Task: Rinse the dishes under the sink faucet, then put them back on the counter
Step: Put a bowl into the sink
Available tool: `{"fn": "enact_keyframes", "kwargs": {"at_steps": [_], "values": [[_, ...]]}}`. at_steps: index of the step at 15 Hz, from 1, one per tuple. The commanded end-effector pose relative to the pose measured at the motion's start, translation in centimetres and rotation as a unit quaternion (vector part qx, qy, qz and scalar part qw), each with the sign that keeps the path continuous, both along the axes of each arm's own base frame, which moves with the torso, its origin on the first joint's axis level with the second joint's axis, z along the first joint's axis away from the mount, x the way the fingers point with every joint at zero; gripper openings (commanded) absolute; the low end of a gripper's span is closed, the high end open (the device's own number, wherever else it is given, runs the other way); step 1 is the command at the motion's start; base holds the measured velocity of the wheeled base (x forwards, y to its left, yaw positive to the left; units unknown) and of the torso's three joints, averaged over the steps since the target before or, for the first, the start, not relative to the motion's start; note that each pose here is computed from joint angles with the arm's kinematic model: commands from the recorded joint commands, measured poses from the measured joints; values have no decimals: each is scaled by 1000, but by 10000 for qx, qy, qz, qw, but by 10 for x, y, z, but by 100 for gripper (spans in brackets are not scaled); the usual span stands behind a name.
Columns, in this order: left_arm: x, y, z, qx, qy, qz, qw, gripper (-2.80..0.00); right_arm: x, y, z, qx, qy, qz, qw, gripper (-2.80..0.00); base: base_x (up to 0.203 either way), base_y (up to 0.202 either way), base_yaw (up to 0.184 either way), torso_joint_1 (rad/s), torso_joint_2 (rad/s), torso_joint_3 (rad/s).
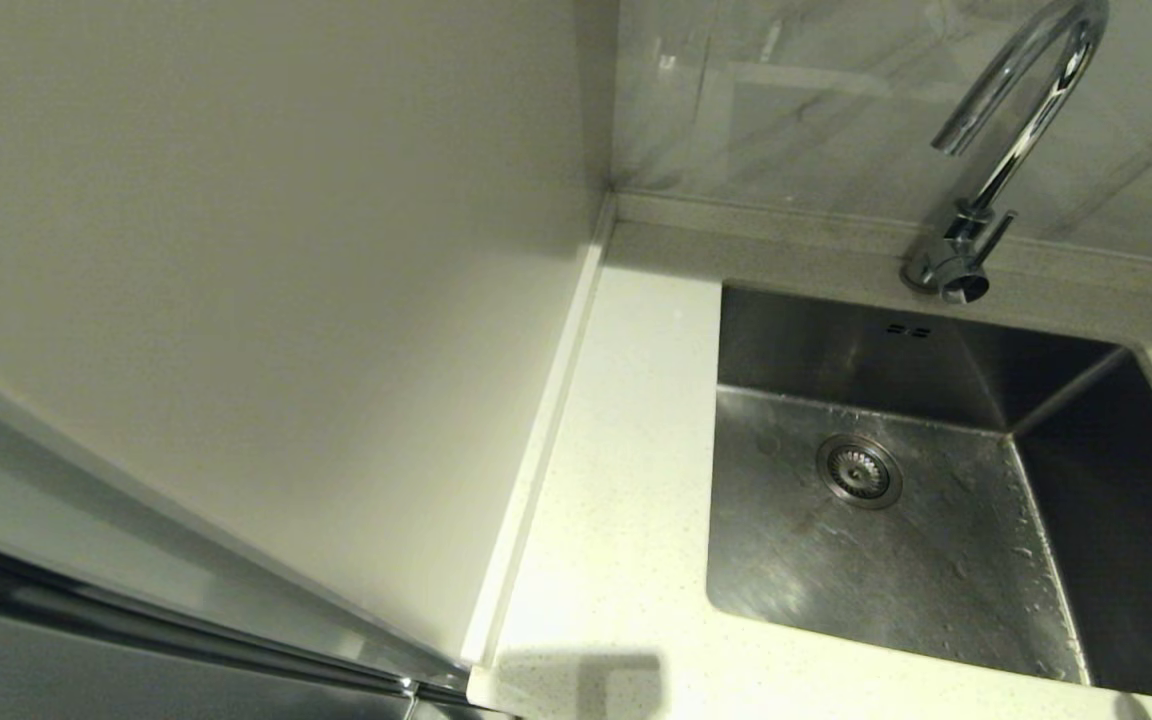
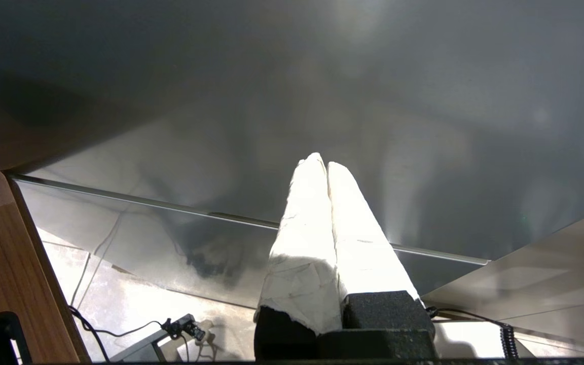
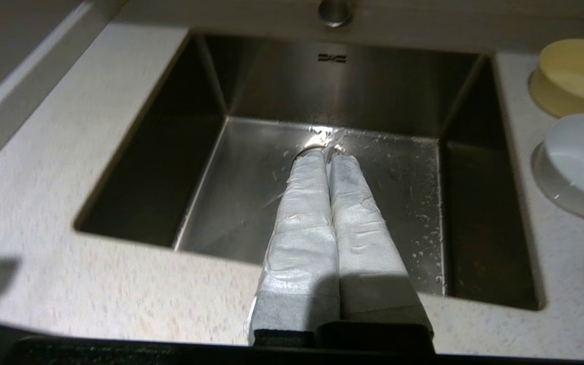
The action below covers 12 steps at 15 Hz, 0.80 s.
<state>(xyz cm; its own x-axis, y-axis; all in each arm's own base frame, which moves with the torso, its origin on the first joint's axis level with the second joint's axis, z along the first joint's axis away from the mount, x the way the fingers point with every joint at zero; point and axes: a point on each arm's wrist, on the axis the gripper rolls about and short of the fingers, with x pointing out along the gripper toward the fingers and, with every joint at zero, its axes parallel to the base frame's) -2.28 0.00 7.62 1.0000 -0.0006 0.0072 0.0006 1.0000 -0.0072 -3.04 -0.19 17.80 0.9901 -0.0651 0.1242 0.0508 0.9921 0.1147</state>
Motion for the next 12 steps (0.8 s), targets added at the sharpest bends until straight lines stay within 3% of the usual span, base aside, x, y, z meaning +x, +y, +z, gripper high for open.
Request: {"fn": "enact_keyframes", "kwargs": {"at_steps": [1, 3, 6, 9, 12], "values": [[0, 0, -1, -2, 13, 3, 10000, -280, 38, -1, 46, 72, 550, -281, 9981, -280, 0, 0, 0, 0, 0, 0], [0, 0, -1, -2, 13, 3, 10000, -280, 69, -2, 74, 65, 803, -588, 9950, -280, 0, 0, 0, 0, 0, 0], [0, 0, -1, -2, 13, 2, 10000, -280, 115, -7, 90, -383, 1388, -1092, 9835, -280, 0, 0, 0, 0, 0, 0], [0, 0, -1, -2, 13, 3, 10000, -280, 157, -28, 94, -785, 2013, -1884, 9580, -280, 0, 0, 0, 0, 0, 0], [0, 0, -1, -2, 13, 3, 10000, -280, 186, -61, 97, -696, 2385, -2536, 9349, -280, 0, 0, 0, 0, 0, 0]]}}
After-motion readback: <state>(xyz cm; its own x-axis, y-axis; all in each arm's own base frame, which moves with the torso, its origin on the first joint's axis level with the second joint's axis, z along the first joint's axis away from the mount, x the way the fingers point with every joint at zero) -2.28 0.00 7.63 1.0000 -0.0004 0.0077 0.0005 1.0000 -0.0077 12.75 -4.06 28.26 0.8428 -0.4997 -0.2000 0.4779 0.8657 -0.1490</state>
